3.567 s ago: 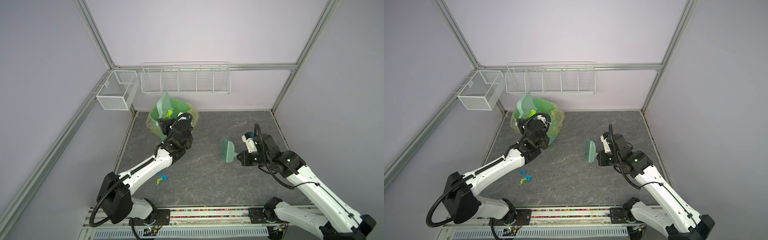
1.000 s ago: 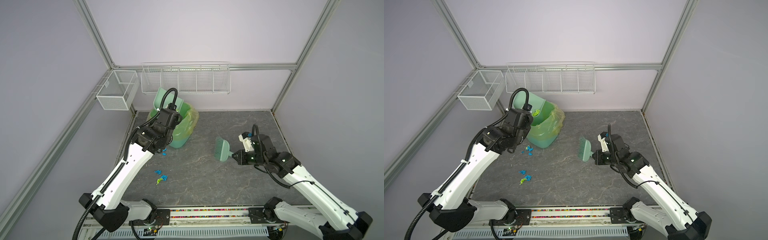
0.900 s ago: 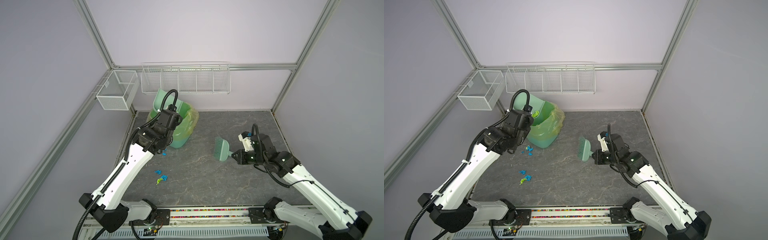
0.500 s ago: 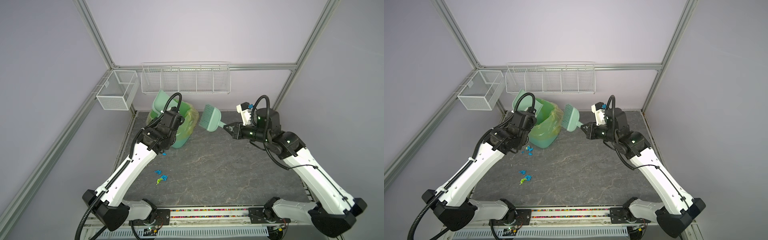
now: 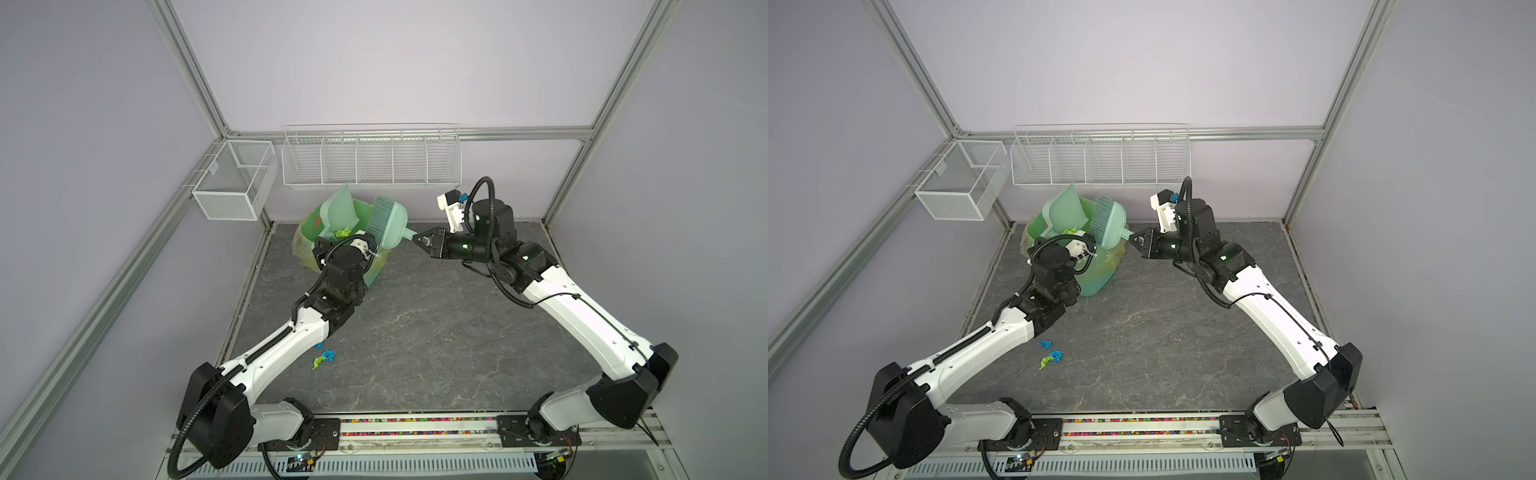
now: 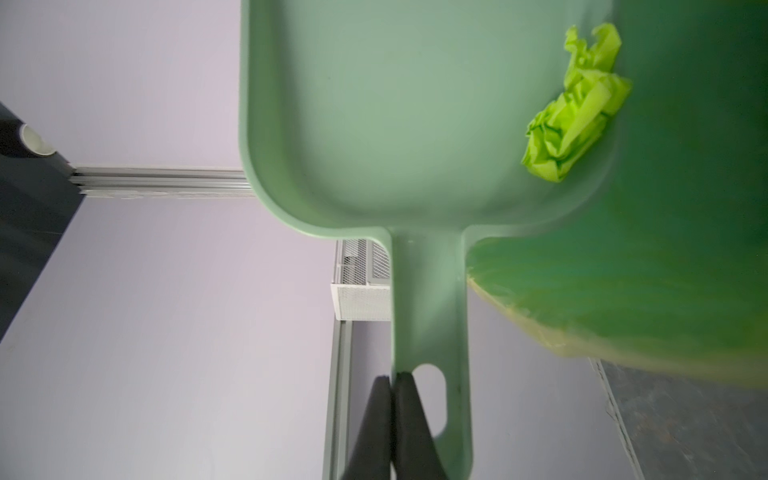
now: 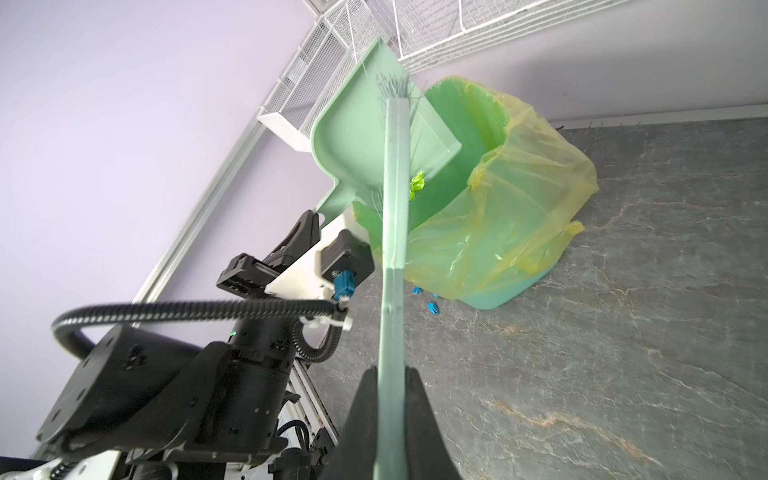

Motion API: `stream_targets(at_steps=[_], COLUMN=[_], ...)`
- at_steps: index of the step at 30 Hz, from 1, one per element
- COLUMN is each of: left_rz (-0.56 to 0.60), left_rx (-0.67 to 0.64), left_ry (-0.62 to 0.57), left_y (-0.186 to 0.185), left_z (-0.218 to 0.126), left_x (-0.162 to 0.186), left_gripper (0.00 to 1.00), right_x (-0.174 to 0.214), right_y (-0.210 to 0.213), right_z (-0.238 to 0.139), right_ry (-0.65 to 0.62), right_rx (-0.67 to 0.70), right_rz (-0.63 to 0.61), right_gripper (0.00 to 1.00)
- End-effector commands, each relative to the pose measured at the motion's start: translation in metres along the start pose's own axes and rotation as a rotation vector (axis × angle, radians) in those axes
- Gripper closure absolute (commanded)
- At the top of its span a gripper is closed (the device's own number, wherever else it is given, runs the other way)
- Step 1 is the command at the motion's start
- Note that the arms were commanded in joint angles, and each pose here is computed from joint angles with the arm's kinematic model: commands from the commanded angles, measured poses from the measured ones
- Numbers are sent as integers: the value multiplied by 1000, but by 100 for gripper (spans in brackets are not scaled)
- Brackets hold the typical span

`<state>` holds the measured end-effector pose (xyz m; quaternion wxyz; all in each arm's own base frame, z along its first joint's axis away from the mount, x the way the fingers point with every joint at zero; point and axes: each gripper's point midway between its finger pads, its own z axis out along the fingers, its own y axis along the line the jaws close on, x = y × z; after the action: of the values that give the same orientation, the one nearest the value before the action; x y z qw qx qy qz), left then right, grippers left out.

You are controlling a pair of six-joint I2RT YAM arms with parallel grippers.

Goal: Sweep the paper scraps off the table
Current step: 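Tap the brush against the tipped dustpan over the bin with the right gripper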

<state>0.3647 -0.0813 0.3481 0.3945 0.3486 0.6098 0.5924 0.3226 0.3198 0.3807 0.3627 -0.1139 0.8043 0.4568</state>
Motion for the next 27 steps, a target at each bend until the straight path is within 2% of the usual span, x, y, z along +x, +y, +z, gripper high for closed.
stream_targets(at_steps=[1, 7, 13, 19, 23, 27], left_rz=[-41, -12, 66, 37, 19, -24], left_rx=[-165, -186, -221, -209, -195, -128], left_ry=[-73, -54, -90, -62, -57, -61], left_y=[60, 78, 91, 115, 110, 95], left_z=[-10, -7, -11, -10, -7, -5], left_x=[5, 11, 9, 17, 26, 32], left_gripper=[100, 100, 100, 100, 100, 100], right_x=[-8, -6, -4, -8, -13, -10], right_y=[16, 17, 15, 17, 23, 21], right_z=[-18, -30, -39, -32, -22, -18], right_ry=[-64, -80, -85, -98, -95, -82], right_rx=[-50, -43, -26, -54, -95, -93], right_rz=[-17, -36, -50, -33, -16, -11], right_gripper=[93, 93, 93, 93, 93, 93])
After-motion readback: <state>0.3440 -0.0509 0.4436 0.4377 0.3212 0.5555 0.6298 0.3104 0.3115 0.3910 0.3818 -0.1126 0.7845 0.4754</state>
